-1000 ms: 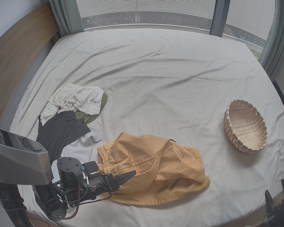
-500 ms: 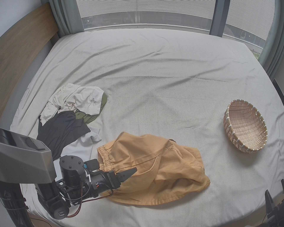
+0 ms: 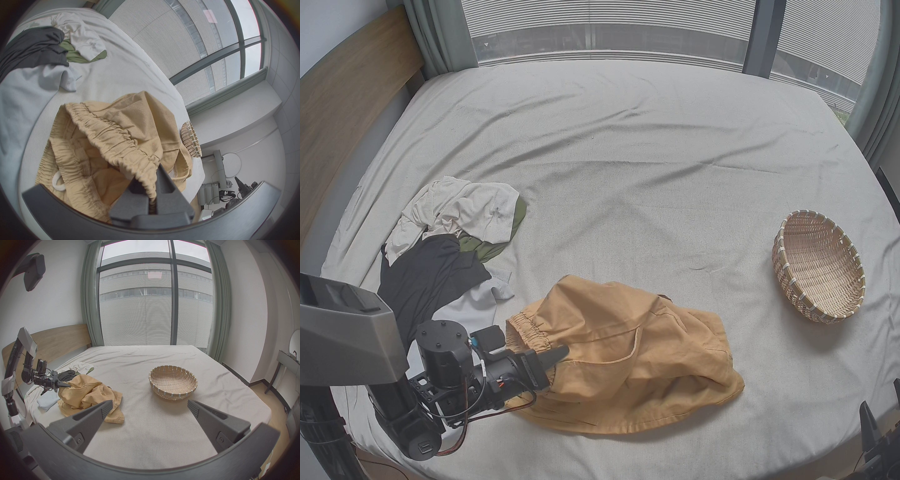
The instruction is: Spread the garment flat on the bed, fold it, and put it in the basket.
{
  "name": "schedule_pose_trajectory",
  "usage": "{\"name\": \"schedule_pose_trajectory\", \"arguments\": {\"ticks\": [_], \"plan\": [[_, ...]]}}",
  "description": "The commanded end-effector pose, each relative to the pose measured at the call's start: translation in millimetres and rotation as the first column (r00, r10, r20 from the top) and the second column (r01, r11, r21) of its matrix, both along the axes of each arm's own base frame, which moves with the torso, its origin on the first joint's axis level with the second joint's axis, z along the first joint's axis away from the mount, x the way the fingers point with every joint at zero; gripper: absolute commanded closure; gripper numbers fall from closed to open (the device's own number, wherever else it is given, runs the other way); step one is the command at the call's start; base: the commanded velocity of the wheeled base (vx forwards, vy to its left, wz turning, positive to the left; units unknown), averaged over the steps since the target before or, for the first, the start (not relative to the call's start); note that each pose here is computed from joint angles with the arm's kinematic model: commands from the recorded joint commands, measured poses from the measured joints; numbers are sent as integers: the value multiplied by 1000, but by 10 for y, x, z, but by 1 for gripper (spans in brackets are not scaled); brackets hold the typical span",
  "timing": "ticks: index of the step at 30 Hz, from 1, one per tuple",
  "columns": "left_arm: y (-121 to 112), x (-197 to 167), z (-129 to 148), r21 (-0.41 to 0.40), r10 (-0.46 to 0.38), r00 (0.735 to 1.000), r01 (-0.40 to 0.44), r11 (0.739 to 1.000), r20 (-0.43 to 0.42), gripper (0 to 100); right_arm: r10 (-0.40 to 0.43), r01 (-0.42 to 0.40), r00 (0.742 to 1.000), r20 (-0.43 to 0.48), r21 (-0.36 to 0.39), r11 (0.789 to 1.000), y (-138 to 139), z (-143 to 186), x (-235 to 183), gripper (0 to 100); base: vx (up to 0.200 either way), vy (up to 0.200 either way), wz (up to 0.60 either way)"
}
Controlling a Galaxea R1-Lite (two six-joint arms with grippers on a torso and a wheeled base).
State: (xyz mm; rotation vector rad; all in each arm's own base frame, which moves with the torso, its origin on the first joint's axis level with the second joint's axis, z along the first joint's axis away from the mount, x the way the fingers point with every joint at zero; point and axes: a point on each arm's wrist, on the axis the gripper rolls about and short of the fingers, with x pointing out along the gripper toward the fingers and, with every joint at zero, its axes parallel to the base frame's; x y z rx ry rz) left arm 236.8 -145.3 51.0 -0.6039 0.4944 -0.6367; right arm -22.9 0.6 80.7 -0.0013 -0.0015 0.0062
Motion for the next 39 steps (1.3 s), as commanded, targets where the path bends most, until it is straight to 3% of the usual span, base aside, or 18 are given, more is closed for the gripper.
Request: {"name": "schedule_pose_trajectory", "arguments": {"ticks": [1, 6, 11, 15, 18, 25, 39], "plan": [[35, 34, 314, -63, 19, 993, -11, 998, 115, 100, 0, 0, 1000, -5, 0, 1000, 0, -47, 3, 0, 0, 0, 0], [64, 15, 423, -64, 18, 986, -7, 998, 166, 100, 1, -2, 1000, -3, 0, 1000, 0, -46, 3, 0, 0, 0, 0], [144, 68, 609, -40, 18, 957, -7, 999, 288, 100, 2, -1, 1000, -3, 1, 1000, 0, -46, 3, 0, 0, 0, 0], [189, 27, 767, -26, -28, 927, 41, 999, 373, 100, 0, 0, 1000, -1, 0, 1000, 0, -46, 2, 0, 0, 0, 0], [198, 3, 835, -33, -33, 917, 50, 998, 398, 100, -2, 2, 1000, -3, 1, 1000, 0, -46, 3, 0, 0, 0, 0], [206, 4, 868, -33, -49, 909, 69, 997, 413, 100, -2, 2, 1000, -3, 1, 1000, 0, -46, 3, 0, 0, 0, 0], [324, 93, 899, -40, 3, 904, 16, 999, 427, 100, 3, -3, 1000, -3, -2, 1000, 1, -48, 2, 0, 0, 0, 0]]}}
